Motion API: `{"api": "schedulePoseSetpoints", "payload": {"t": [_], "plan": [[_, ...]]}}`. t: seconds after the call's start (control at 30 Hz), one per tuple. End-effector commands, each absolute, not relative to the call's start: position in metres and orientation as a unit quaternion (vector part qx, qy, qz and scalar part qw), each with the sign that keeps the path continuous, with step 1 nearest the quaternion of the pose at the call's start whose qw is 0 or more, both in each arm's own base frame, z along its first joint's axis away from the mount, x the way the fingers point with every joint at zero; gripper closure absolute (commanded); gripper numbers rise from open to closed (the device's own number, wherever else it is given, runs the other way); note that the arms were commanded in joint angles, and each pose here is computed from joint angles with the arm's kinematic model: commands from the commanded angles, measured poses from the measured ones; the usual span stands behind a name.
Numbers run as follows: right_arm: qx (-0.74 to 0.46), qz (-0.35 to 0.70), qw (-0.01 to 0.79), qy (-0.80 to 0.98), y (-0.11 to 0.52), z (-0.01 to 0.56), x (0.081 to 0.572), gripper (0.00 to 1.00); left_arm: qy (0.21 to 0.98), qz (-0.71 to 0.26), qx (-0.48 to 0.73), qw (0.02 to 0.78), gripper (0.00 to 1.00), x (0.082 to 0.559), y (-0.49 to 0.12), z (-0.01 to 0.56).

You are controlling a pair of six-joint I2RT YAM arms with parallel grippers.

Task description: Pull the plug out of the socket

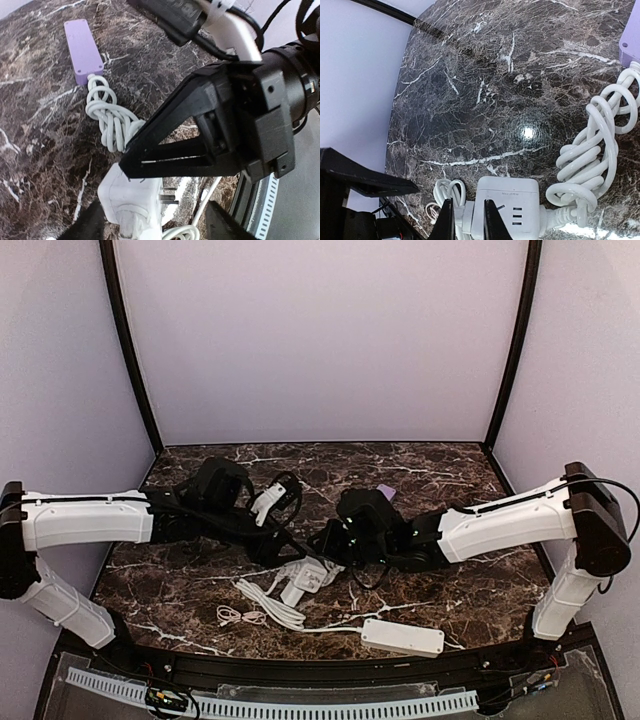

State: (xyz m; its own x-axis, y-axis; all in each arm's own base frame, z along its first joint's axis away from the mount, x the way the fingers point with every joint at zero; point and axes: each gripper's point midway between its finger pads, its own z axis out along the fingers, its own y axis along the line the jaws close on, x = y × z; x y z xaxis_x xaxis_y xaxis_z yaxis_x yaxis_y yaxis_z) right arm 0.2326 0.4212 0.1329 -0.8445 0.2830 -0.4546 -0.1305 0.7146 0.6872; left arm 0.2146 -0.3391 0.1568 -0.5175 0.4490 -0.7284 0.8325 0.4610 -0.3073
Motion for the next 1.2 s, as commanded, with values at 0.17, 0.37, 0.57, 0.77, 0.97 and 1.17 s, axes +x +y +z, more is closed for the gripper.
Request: {"api": "schedulePoseSetpoints", "payload": {"t": [0.17,0.37,0.57,0.77,0.97,1.17], "plan": [[0.007,0.34,0.323,0.883,0.409,0.139,0.237,0.79,0.826,-0.31,0.398,0.252,0.13,0.201,-0.32,0.151],[0.002,0.322,0.342,0.883,0.392,0.143,0.236,0.6,0.856,-0.288,0.373,0.21,0.2,0.188,-0.299,0.119],[0.0,0.316,0.348,0.883,0.381,0.148,0.234,0.54,0.879,-0.242,0.37,0.176,0.35,0.194,-0.292,0.094],[0.007,0.308,0.345,0.887,0.371,0.144,0.23,0.52,0.871,-0.27,0.381,0.152,0.43,0.19,-0.308,0.089],[0.004,0.307,0.345,0.887,0.37,0.145,0.229,0.51,0.872,-0.259,0.39,0.146,0.54,0.197,-0.312,0.079],[-0.001,0.3,0.346,0.889,0.365,0.143,0.227,0.51,0.868,-0.271,0.394,0.136,0.82,0.197,-0.32,0.076]]}}
